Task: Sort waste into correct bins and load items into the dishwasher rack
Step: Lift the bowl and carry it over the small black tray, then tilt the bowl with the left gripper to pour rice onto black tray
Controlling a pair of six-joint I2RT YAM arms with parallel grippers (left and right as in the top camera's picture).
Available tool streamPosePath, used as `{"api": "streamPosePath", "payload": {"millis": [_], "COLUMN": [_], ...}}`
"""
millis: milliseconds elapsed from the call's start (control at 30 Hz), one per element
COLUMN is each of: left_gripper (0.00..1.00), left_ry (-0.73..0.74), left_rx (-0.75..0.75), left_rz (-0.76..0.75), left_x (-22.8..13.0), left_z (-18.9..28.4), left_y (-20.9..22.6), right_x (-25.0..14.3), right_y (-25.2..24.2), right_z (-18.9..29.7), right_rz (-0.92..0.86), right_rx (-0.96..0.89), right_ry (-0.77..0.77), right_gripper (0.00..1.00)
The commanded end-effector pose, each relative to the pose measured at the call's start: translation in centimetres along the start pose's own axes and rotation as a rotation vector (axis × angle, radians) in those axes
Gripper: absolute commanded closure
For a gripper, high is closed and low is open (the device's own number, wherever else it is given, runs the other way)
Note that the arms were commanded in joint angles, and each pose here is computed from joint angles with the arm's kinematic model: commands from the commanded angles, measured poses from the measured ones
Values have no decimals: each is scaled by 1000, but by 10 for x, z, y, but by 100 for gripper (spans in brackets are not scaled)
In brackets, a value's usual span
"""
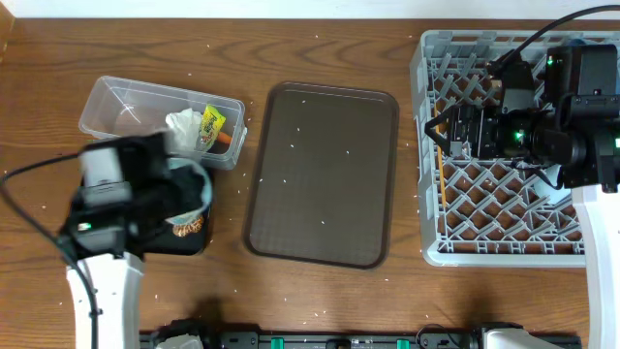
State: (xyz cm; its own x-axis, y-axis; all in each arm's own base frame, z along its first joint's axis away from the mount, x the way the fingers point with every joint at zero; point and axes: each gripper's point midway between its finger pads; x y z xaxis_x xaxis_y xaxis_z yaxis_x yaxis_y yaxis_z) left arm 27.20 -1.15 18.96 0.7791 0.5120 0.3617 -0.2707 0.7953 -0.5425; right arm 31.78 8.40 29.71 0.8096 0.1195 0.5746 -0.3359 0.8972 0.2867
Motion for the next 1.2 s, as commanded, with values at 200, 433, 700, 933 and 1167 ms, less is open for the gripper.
{"api": "streamPosePath", "payload": {"millis": [200, 433, 700, 933, 1167], "left_gripper": [94, 94, 94, 94, 94], "left_ry": [-87, -307, -437, -453, -420], "left_rx": [-576, -757, -684, -668, -562], "left_rz": [113, 95, 115, 67, 94], "left_x": [22, 30, 38, 38, 35], "left_z": [5, 37, 54, 51, 33], "left_y": [20, 53, 84, 87, 108], "right_x": [0, 0, 0, 0, 0], "right_y": [2, 3, 3, 3, 3], "right_z": [-1, -1, -1, -1, -1], "right_rz": [8, 8, 8, 8, 8], "right_rx": [5, 6, 6, 6, 6], "right_ry": [1, 2, 1, 1, 1], "right_gripper": [1, 1, 1, 1, 1]}}
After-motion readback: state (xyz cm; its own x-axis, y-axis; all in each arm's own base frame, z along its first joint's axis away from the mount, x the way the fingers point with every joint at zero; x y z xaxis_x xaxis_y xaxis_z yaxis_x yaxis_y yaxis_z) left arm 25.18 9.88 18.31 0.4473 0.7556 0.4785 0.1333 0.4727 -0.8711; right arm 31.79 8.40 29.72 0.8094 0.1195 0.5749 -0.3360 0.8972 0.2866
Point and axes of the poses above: each gripper's point midway between its finger pads, its own z axis back along the fingers, its own y axis along the line the jaws close on, x = y × z, and after that the axes turned 11 degrees about z, right-handed
